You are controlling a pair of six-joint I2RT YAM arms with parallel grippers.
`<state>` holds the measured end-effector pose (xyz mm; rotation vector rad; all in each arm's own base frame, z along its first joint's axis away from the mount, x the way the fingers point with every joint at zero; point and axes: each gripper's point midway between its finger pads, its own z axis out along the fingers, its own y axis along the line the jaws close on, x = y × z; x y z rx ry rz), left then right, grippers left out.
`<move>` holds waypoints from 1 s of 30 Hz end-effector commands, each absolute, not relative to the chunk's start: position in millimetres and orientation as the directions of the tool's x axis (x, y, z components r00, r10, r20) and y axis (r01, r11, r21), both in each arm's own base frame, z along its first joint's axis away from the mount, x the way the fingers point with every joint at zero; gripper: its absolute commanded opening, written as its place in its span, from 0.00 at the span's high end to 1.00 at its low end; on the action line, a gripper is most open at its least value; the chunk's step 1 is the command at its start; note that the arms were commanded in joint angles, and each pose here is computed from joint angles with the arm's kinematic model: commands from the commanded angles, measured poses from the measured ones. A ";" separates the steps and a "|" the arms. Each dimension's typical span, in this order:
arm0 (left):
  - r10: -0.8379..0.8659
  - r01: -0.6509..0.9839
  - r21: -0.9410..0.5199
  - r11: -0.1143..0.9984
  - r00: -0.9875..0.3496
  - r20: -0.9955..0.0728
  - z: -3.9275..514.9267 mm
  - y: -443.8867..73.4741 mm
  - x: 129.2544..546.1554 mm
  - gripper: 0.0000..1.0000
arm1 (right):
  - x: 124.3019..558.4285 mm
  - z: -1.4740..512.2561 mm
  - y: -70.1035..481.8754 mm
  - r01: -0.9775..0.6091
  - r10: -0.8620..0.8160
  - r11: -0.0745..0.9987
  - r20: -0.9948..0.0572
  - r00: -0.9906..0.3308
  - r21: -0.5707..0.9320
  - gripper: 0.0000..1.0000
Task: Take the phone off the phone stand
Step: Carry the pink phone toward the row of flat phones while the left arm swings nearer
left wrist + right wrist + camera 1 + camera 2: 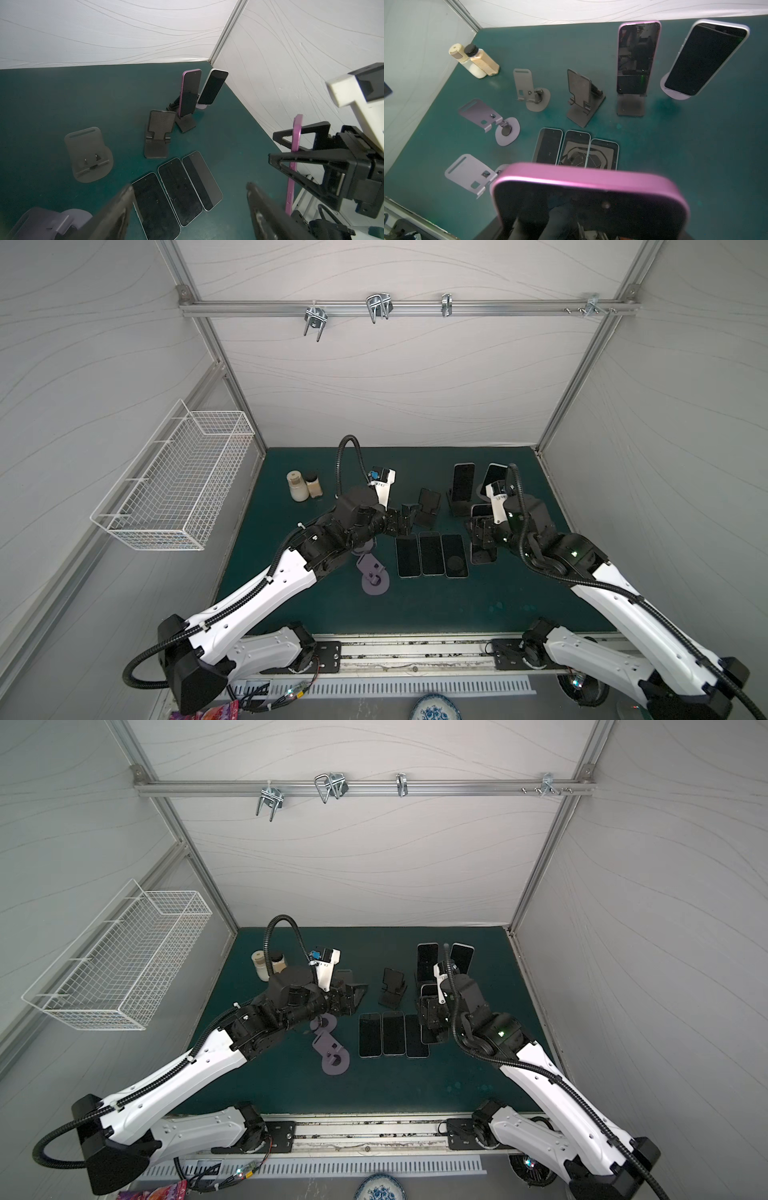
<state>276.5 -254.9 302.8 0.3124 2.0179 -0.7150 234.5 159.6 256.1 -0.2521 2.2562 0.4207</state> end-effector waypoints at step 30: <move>0.030 0.607 -0.415 0.678 -0.587 -0.809 263.0 -283.5 246.2 0.13 | 234.8 160.6 107.8 -0.238 -0.103 0.962 -0.631 -0.769 0.133 0.33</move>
